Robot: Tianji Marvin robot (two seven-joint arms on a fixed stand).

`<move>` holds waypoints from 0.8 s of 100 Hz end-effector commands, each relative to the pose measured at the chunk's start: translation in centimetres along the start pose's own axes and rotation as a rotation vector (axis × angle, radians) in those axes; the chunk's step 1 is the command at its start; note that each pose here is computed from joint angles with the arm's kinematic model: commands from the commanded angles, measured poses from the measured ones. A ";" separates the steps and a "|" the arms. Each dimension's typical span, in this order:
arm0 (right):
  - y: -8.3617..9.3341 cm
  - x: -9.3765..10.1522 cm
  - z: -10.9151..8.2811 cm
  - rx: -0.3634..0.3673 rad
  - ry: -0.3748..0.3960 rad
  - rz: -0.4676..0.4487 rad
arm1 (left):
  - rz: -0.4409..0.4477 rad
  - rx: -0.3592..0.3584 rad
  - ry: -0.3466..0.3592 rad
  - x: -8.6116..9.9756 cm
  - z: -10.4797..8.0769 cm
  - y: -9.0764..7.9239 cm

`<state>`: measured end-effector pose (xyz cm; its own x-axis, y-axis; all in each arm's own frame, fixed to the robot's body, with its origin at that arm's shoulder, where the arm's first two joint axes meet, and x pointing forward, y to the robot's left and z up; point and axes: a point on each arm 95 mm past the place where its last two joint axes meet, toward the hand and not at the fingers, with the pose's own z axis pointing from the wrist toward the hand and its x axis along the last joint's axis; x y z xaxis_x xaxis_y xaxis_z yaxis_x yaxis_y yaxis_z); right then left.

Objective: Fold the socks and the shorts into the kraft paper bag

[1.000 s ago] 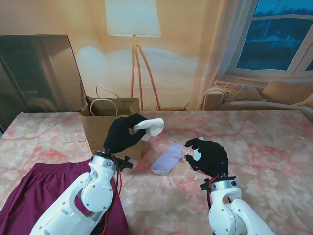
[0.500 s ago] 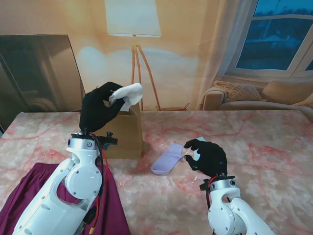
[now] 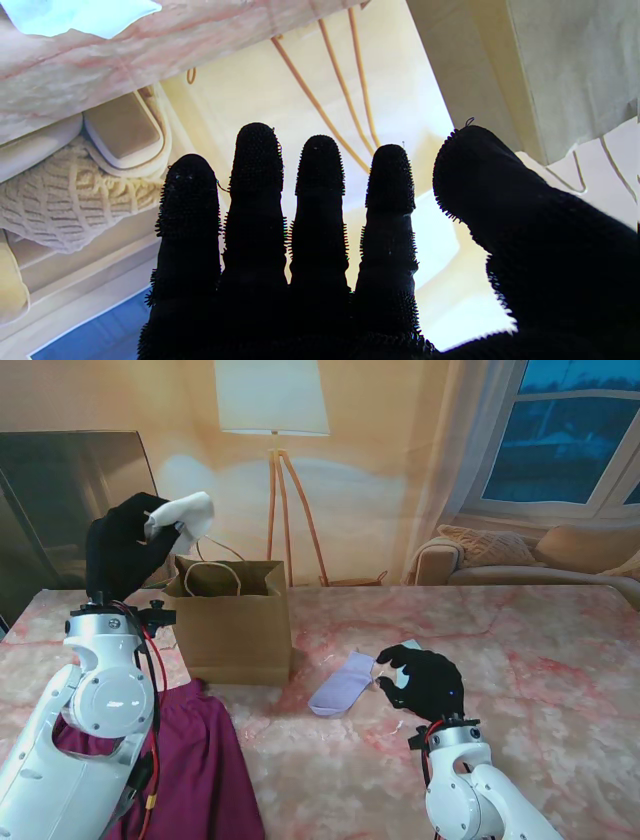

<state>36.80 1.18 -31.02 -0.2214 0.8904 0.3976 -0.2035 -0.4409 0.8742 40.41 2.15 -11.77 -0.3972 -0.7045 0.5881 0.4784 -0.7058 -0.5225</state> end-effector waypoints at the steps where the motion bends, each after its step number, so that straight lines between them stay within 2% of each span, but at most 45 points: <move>1: -0.3 0.2 -0.2 0.011 0.004 0.003 | 0.034 0.000 -0.012 -0.8 0.6 -0.7; 13: -0.5 0.2 -0.2 0.012 0.004 0.006 | 0.069 -0.033 -0.043 -2.1 1.3 -1.2; 25: -0.8 0.3 -0.1 0.017 0.005 0.009 | 0.100 -0.084 -0.065 -3.4 1.9 -0.8; 58: -1.1 0.3 -0.2 0.026 0.003 0.011 | 0.167 -0.258 -0.106 -7.1 1.7 2.1; 80: -1.1 0.1 -0.3 0.030 -0.001 0.008 | 0.209 -0.349 -0.097 -8.4 1.5 3.7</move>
<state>37.00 1.59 -31.77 -0.2226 0.8876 0.4032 -0.1802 -0.4439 0.8778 46.44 5.73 -17.41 -0.2314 -0.8384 0.4935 0.2638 -0.5424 -0.7977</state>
